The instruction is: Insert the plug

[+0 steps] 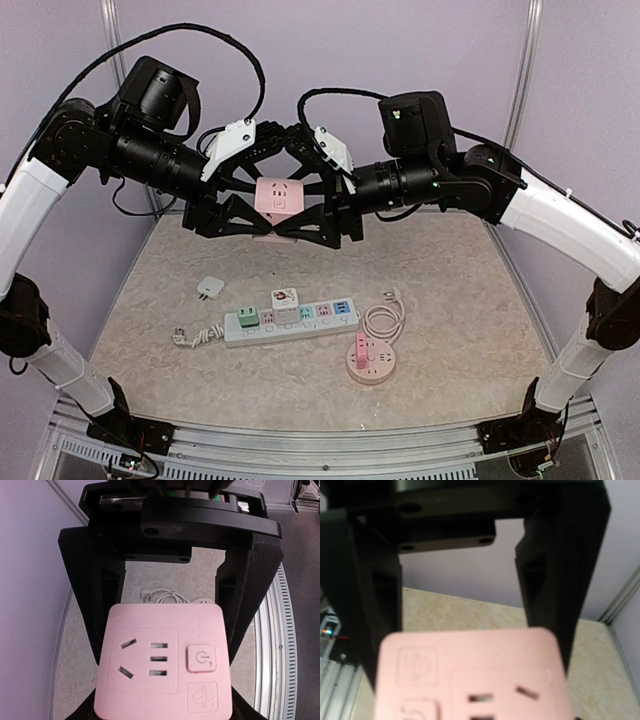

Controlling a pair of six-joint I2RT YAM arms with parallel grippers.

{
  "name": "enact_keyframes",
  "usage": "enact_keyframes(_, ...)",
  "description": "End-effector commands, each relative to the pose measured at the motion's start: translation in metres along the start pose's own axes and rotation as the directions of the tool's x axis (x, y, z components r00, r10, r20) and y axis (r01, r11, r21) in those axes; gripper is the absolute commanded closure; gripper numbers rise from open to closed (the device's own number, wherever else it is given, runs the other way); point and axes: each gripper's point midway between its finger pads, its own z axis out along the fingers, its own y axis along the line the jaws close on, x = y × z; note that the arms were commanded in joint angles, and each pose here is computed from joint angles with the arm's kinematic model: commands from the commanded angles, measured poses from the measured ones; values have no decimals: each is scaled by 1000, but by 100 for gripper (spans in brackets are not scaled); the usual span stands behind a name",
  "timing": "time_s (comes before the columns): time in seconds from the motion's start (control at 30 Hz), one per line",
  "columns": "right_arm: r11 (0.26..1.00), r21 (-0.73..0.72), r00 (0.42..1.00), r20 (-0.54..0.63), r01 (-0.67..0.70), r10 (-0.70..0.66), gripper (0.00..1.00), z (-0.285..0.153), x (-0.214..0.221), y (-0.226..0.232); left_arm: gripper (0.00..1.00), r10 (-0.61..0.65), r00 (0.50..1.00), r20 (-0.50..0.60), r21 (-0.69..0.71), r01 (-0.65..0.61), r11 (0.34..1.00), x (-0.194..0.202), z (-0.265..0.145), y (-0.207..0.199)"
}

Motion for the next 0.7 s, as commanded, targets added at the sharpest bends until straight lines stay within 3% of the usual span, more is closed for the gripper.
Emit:
enact_keyframes(0.0,1000,-16,999,36,15,-15,32,-4,-12,3,100,-9,1000,-2,3,9,1000,3,0,1)
enact_keyframes(0.3,999,-38,996,91,22,-18,24,-11,-23,9,100,-11,1000,3,5,11,1000,3,-1,1)
enact_keyframes(0.43,999,-28,995,97,16,-13,32,-13,-22,8,100,-11,1000,3,11,11,1000,3,0,1)
enact_keyframes(0.53,1000,-19,994,104,18,-16,32,-16,-23,7,100,-12,1000,0,12,12,1000,4,0,1)
enact_keyframes(0.67,1000,-19,995,96,14,-12,45,-14,-21,6,100,-9,1000,10,9,9,1000,1,-3,1)
